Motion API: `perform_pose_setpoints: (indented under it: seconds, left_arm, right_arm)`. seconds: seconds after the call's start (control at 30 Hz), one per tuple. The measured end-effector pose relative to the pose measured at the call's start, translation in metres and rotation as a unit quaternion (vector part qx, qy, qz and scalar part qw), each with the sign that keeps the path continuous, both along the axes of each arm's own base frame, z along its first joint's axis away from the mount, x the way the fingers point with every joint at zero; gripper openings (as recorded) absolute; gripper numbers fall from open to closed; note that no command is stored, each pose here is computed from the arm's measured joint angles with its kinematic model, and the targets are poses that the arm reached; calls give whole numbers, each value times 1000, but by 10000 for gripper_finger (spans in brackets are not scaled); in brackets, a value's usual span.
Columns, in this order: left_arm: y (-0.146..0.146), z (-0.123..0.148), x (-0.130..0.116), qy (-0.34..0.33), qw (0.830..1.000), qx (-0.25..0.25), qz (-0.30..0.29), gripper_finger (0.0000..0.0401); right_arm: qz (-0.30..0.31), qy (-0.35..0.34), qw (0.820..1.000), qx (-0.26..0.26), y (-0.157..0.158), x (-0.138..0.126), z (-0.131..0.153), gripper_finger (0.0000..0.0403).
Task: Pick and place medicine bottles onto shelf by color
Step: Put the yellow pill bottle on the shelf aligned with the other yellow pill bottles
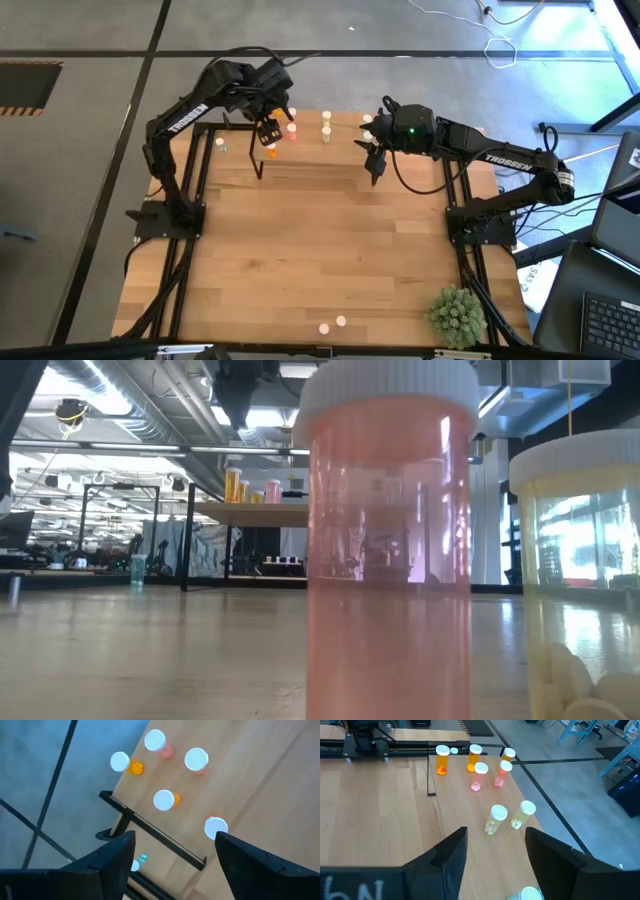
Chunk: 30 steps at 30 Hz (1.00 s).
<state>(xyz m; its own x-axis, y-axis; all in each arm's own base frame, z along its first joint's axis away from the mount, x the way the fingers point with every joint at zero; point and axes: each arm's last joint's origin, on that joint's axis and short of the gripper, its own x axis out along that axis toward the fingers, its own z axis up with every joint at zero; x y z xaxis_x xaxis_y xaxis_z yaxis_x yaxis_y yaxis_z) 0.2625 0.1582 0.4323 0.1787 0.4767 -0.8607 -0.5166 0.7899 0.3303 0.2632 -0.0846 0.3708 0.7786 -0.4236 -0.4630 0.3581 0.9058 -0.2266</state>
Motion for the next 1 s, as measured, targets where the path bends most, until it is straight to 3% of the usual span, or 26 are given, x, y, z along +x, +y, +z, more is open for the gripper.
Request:
perform_pose_setpoints:
  seconds: [0.17,0.5,0.77,1.0]
  left_arm:
    - [-8,-5,-14,-2,1000,-16,24,269]
    - [-52,-29,-36,-8,995,-99,25,269]
    - [-88,-30,-57,-41,992,-109,50,269]
    - [-91,-44,-73,-40,987,-91,123,269]
  right_arm:
    - [0,0,1000,0,0,0,0,202]
    - [0,-1,1000,0,0,0,0,202]
    - [0,-1,1000,0,0,0,0,202]
    - [0,-2,1000,0,0,0,0,202]
